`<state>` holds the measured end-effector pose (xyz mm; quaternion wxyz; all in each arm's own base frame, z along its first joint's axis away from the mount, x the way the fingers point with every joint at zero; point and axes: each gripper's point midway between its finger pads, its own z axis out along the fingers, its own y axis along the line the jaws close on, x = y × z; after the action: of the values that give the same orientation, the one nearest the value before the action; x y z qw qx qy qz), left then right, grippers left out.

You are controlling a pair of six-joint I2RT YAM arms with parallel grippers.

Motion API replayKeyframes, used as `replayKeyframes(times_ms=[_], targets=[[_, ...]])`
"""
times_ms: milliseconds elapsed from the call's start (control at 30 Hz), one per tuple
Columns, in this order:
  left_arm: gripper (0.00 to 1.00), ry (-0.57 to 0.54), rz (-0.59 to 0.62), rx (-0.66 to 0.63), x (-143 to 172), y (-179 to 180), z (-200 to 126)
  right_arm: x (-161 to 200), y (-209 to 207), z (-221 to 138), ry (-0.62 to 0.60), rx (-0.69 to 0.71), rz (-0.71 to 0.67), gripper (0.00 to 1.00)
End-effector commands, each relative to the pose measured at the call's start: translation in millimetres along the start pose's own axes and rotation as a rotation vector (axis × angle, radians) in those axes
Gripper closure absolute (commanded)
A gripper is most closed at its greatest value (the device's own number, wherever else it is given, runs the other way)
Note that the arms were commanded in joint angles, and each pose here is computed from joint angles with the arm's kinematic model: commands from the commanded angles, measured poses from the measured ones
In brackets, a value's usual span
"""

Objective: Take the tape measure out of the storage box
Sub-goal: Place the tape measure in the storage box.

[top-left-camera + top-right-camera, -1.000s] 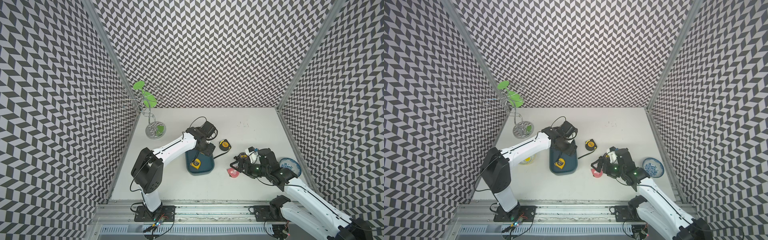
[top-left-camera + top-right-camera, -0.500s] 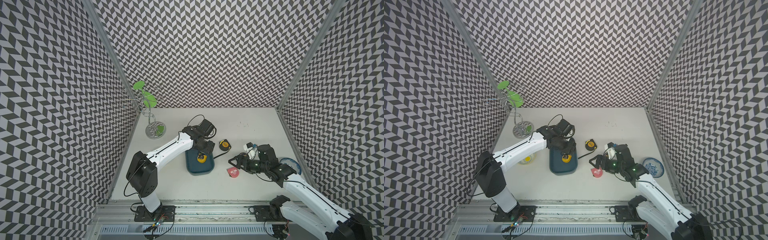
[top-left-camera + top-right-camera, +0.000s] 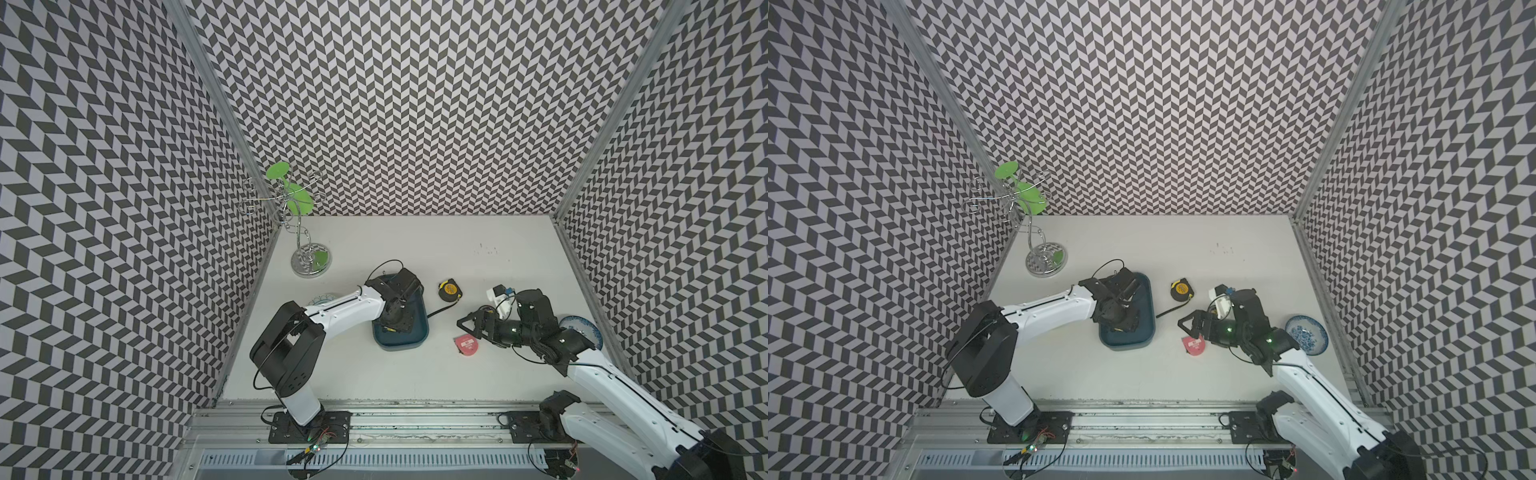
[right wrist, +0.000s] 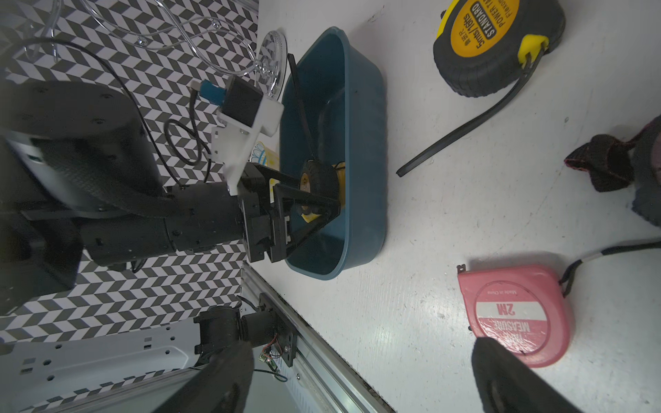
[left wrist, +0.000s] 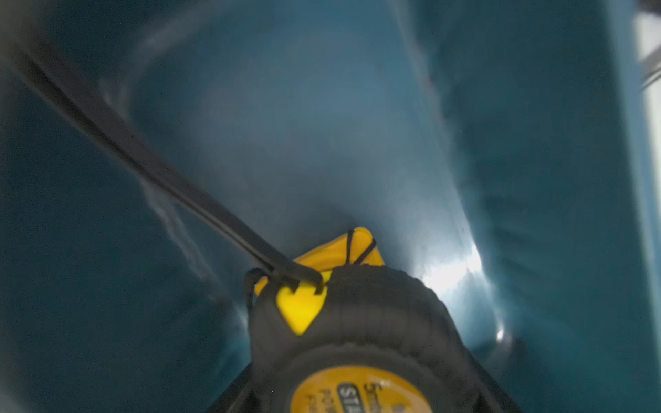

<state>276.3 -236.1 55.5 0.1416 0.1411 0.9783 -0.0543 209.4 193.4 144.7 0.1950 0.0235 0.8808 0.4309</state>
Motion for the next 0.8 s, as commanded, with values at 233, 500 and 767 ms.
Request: replayKeyframes(times_ms=[233,500,767], targets=[[0.18,-0.056,-0.049,-0.020,-19,-4,23,0,4,-8,-0.033,-0.020,-0.044,0.00],[0.09,-0.075,-0.026,-0.043,-36,-6,20,-5,6,-7,-0.047,-0.022,-0.063,0.00],[0.01,-0.112,-0.034,-0.063,-50,-5,-6,-5,6,-7,-0.040,-0.016,-0.072,0.00]])
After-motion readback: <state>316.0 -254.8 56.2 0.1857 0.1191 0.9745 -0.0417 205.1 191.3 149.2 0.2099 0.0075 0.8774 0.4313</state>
